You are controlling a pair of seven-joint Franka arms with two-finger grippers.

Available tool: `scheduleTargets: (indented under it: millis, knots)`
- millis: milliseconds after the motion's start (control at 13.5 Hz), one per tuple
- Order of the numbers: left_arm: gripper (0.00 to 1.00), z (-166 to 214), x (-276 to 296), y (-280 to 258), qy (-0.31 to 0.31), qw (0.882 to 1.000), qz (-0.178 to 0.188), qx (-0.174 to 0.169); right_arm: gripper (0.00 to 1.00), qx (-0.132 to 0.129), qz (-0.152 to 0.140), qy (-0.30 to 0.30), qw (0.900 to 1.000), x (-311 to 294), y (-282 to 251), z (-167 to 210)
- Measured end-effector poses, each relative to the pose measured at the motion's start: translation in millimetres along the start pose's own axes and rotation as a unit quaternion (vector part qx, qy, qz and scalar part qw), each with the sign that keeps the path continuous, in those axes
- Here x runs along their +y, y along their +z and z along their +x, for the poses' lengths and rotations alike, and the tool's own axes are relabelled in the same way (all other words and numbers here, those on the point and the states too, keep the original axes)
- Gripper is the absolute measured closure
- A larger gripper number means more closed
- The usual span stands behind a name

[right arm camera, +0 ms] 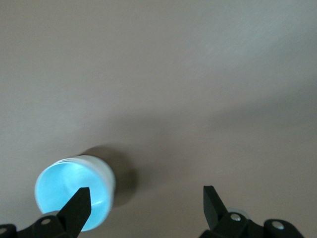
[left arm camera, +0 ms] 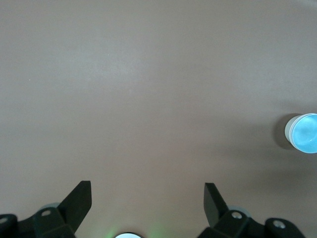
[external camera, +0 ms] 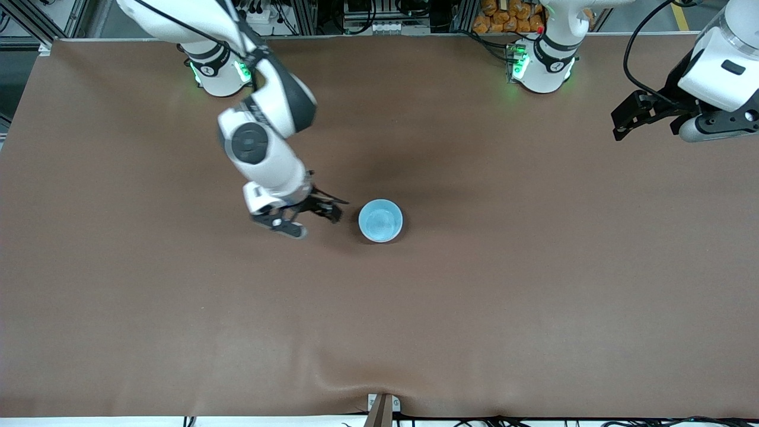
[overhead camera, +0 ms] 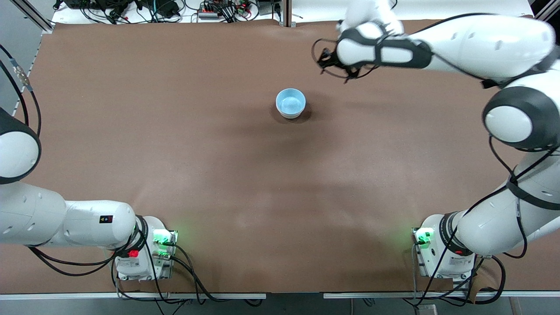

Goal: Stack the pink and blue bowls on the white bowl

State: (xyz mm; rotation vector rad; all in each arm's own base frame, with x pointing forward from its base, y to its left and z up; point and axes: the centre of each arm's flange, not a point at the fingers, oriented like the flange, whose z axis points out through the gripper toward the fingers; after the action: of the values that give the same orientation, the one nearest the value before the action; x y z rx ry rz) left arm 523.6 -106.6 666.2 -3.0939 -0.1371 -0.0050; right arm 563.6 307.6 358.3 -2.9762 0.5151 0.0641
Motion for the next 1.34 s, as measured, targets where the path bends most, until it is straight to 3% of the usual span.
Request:
scheduleTargets:
  millis: [297, 446, 743, 891, 1040, 1188, 1337]
  knots:
    - [0.0, 0, 0, 0, 0.0, 1.0, 0.0, -0.001, 0.0, -0.024, 0.014, -0.048, 0.998, 83, -52, 58]
    - [0.0, 0, 0, 0, 0.0, 1.0, 0.0, -0.001, 0.0, -0.03, 0.005, -0.065, 0.997, 119, -72, 74]
    - [0.0, 0, -1, 1, -0.001, 1.0, 0.001, -0.002, 0.0, -0.005, 0.002, -0.105, 0.994, 200, -123, 107]
    - [0.0, 0, -2, 0, -0.001, 1.0, 0.001, -0.002, 0.0, 0.002, 0.002, -0.128, 0.992, 241, -162, 109]
    - [0.0, 0, -9, 2, -0.008, 1.0, 0.003, -0.01, 0.0, -0.003, -0.016, -0.146, 0.989, 268, -198, 97]
    - [0.0, 4, -30, 2, -0.016, 1.0, 0.002, -0.014, 0.0, -0.007, -0.042, -0.158, 0.987, 271, -232, 82]
    - [0.0, 3, -44, -2, -0.015, 1.0, -0.001, -0.01, 0.0, -0.012, -0.05, -0.165, 0.985, 265, -268, 71]
